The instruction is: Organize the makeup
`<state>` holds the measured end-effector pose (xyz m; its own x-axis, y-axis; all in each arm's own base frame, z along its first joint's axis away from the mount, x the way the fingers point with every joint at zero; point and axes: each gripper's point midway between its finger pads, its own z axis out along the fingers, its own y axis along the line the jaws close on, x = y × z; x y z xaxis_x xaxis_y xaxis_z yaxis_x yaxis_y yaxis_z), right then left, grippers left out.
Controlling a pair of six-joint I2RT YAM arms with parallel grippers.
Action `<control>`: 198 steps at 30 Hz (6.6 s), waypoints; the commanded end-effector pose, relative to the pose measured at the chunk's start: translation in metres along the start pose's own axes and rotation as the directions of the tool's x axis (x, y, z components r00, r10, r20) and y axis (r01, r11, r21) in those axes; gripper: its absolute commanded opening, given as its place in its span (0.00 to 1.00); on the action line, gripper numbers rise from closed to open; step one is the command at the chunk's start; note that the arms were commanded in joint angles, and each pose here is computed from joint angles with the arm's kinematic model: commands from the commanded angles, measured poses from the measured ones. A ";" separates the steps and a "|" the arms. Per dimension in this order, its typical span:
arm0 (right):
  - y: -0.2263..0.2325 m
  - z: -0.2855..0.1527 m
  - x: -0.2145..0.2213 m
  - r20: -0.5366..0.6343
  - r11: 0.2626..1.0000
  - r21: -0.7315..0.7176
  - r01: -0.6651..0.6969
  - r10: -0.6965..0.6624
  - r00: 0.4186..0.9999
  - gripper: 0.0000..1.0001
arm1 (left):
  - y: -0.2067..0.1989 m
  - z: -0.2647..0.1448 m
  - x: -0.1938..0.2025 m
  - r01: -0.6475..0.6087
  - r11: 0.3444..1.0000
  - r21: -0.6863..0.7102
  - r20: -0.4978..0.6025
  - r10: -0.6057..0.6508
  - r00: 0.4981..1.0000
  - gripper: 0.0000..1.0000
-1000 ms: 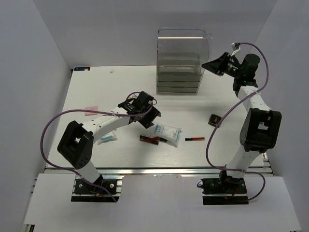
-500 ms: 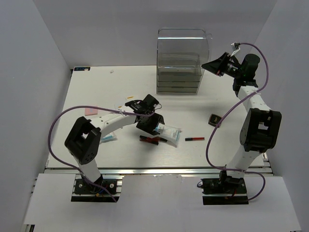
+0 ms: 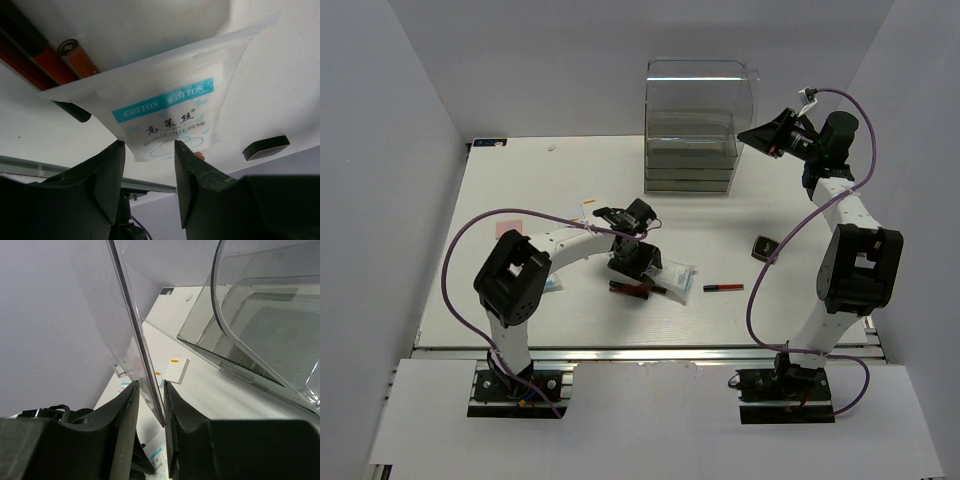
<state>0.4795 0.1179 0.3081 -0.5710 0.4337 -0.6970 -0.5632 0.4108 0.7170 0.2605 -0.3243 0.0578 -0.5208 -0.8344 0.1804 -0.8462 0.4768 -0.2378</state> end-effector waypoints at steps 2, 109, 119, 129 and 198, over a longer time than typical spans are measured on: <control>0.019 0.005 -0.018 0.027 0.996 -0.041 0.079 -0.078 0.997 0.31 | -0.014 0.002 0.010 -0.016 1.000 0.020 -0.030 0.017 0.999 0.51; 0.018 -0.012 -0.003 0.020 0.997 -0.051 0.053 -0.052 0.998 0.30 | 0.074 -0.119 -0.254 -0.340 0.750 -0.567 0.471 0.634 0.614 0.86; 0.017 -0.012 -0.003 0.022 0.997 -0.049 0.053 -0.052 0.998 0.30 | 0.086 -0.089 -0.274 -0.348 0.665 -0.661 0.382 0.697 0.607 0.74; 0.019 -0.012 -0.006 0.025 0.997 -0.050 0.058 -0.057 0.998 0.30 | 0.087 -0.056 -0.283 -0.384 0.645 -0.660 0.325 0.707 0.628 0.52; 0.034 -0.016 -0.021 0.057 0.994 -0.079 0.080 -0.075 0.996 0.30 | -0.284 -0.200 -0.026 -0.258 -0.366 0.894 0.278 0.001 0.961 0.00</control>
<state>0.4760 0.1098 0.3035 -0.5842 0.4703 -0.6615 -0.5441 0.3779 0.7491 0.4827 -0.4037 0.2755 -0.5786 -0.8094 -0.1002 0.4459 -0.2111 -0.8699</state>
